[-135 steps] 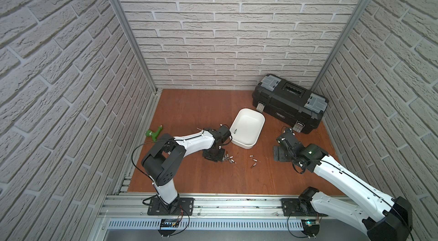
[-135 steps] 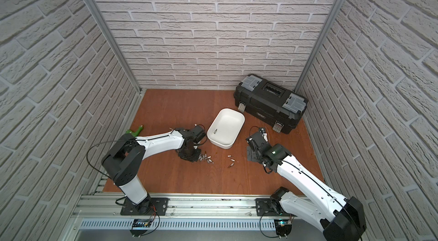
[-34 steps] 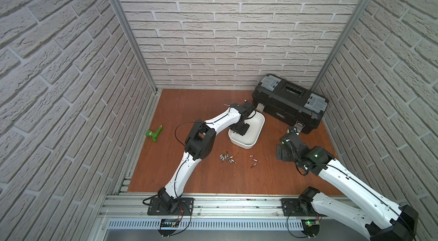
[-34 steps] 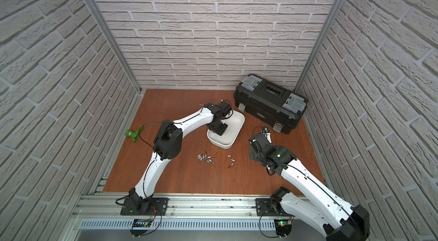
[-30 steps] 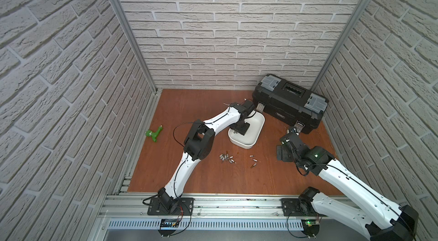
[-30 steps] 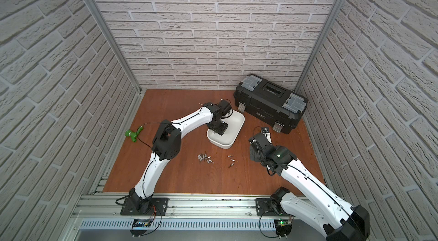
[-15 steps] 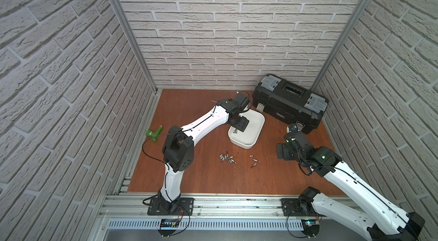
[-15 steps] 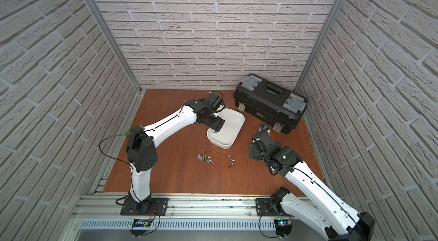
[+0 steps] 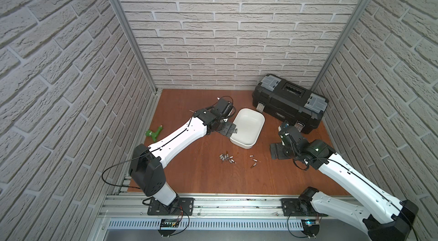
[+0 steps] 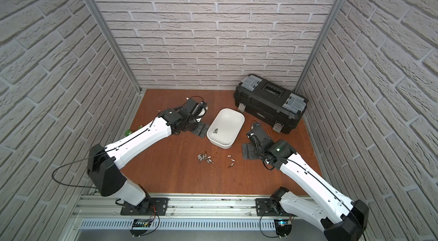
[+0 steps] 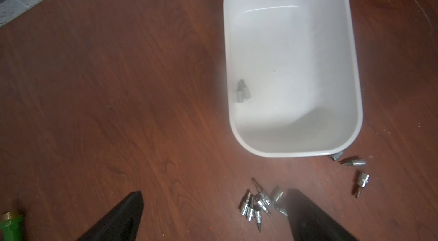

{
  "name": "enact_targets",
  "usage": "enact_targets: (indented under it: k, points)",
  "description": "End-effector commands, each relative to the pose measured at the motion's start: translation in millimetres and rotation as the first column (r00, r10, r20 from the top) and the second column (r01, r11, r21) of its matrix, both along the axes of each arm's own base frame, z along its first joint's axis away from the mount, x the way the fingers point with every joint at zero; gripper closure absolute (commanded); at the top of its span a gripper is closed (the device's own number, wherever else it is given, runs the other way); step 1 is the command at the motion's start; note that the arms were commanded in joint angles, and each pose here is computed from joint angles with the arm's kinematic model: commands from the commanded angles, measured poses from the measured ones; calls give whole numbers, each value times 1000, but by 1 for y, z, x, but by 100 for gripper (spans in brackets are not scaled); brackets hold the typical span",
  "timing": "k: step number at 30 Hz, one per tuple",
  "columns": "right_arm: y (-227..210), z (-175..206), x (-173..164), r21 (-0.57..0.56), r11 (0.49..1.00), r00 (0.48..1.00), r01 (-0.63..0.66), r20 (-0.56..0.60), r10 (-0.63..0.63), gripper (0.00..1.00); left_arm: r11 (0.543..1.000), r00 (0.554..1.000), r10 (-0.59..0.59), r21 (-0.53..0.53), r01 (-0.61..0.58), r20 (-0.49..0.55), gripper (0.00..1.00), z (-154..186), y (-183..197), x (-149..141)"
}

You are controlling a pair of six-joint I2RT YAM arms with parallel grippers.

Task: Put the bit on the desktop into the storage box
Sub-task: Pick up the screwdriver bit from the center of the board.

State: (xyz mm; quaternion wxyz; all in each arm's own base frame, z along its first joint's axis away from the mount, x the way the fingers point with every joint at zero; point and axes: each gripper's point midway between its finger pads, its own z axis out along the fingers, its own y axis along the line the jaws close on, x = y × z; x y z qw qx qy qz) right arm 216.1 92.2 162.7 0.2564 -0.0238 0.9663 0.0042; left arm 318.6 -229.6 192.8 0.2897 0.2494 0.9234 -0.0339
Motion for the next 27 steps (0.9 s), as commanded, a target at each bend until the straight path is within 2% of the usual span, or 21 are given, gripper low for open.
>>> enact_targets:
  k: [1,5,10,22,27]
  points:
    - [19,-4,-2,54,999,1000,-1,-23,2,0,997,996,55,-65,-51,71,2,10,19,6]
    - [38,-13,-5,48,999,998,-20,-52,22,0,978,987,140,-169,-126,74,2,5,48,2]
    - [69,-30,-10,37,999,994,-39,-100,42,3,951,969,234,-227,-209,86,2,-2,82,-4]
    - [107,-72,-15,22,997,985,69,-161,-64,9,933,940,320,-212,-290,122,2,-9,124,-16]
    - [108,-90,-13,-34,997,979,73,-190,-78,17,933,938,327,-194,-302,112,2,-17,129,-17]
